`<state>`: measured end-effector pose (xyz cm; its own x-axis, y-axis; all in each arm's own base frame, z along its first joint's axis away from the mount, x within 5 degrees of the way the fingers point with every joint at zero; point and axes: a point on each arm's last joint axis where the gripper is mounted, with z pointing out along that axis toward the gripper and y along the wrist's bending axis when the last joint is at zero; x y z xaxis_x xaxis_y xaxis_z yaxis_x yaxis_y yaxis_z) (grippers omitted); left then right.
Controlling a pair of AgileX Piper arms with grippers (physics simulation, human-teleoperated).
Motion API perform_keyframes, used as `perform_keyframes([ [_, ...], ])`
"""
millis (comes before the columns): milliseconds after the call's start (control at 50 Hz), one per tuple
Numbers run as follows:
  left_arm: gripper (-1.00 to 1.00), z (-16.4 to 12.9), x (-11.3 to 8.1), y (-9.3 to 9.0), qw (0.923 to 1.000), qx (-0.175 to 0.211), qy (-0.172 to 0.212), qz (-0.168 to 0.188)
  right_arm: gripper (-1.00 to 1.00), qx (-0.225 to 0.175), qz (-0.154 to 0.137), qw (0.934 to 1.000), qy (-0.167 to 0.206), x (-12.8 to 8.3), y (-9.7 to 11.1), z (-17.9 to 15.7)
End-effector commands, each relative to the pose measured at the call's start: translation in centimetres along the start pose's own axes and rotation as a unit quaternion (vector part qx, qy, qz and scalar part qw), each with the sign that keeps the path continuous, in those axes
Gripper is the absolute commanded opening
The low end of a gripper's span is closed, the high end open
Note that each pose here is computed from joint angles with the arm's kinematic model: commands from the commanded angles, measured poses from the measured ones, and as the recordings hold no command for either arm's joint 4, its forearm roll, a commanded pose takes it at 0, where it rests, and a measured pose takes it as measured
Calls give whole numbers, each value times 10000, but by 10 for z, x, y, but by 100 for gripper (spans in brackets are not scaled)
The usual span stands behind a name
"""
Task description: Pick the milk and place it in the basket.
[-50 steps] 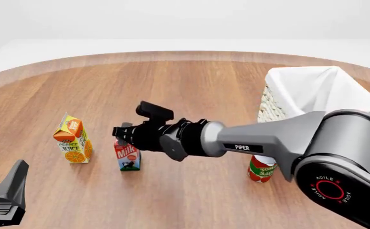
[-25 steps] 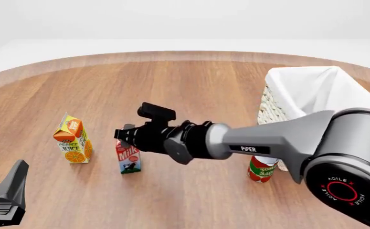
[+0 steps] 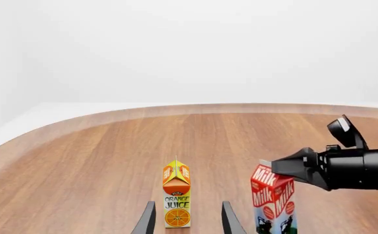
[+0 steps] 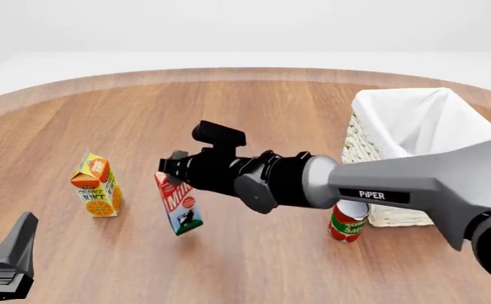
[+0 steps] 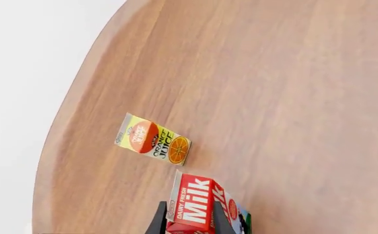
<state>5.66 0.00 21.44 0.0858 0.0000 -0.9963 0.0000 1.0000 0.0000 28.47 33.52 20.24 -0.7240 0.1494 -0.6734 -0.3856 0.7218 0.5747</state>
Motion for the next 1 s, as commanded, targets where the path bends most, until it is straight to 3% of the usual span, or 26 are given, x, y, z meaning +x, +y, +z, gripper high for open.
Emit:
perform_keyframes([
  [20,100,0,0,0,10000,0,0,0,-100,-207,-93,9993,-314,-19,12,-26],
  [80,100,0,0,0,10000,0,0,0,-100,-203,-117,9990,-370,-23,11,-32],
  [160,100,0,0,0,10000,0,0,0,-100,-204,-440,9980,-415,-30,16,-42],
  [300,100,0,0,0,10000,0,0,0,-100,-186,-595,9968,-509,-39,16,-55],
  [380,100,0,0,0,10000,0,0,0,-100,-182,-827,9948,-564,-45,19,-65],
  [460,100,0,0,0,10000,0,0,0,-100,-184,-832,9942,-657,-49,17,-76],
  [580,100,0,0,0,10000,0,0,0,-100,-166,-1168,9896,-823,-60,18,-95],
  [700,100,0,0,0,10000,0,0,0,-100,-169,-1262,9870,-983,-65,16,-113],
  [780,100,0,0,0,10000,0,0,0,-100,-143,-1504,9816,-1171,-73,15,-128],
  [1000,100,0,0,0,10000,0,0,0,-100,-231,-1686,9739,-1502,-77,17,-161],
])
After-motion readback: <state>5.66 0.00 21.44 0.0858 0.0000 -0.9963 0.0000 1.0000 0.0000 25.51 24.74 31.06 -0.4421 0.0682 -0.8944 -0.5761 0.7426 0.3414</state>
